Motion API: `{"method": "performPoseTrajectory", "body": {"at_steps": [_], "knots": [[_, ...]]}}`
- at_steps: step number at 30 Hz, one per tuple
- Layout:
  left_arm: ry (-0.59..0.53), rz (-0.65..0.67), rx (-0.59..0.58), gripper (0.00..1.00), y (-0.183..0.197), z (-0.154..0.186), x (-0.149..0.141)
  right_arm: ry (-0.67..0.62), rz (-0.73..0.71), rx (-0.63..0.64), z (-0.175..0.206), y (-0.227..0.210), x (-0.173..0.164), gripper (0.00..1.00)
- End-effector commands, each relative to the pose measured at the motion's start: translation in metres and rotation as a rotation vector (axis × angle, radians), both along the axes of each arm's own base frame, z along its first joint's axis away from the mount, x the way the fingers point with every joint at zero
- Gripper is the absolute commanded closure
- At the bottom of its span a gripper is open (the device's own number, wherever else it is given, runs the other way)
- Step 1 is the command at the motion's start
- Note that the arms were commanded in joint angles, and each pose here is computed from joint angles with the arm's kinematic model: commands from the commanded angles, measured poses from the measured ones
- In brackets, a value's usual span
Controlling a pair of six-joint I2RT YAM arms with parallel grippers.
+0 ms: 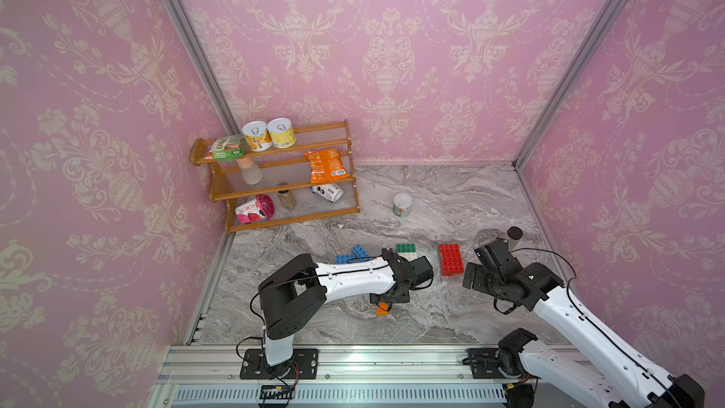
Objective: Assemble a rectangle with lego
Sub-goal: Assemble the lego brick with the lego brick, then pick up the lego brick from the center of the board.
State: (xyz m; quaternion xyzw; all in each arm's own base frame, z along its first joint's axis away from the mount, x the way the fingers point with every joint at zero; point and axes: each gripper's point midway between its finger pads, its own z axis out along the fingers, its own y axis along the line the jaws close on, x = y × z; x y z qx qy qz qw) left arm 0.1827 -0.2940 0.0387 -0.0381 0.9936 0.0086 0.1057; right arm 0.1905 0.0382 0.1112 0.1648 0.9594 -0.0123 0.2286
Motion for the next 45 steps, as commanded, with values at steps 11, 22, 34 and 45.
{"method": "performPoseTrajectory", "body": {"at_steps": [11, 22, 34, 45], "knots": [[-0.068, -0.014, 0.008, 0.09, 0.009, 0.021, 0.007, -0.001, 0.002, -0.009, -0.003, -0.003, -0.002, 0.00], [-0.218, -0.004, 0.042, 0.01, 0.032, 0.073, 0.036, -0.004, 0.003, -0.008, -0.002, -0.003, -0.001, 0.00], [-0.192, 0.030, 0.154, 0.01, 0.118, 0.072, 0.089, -0.032, -0.002, 0.001, 0.002, -0.004, -0.001, 0.00], [-0.083, 0.055, 0.133, 0.01, 0.142, 0.022, 0.096, -0.027, -0.009, -0.007, 0.002, -0.006, -0.001, 0.00]]}}
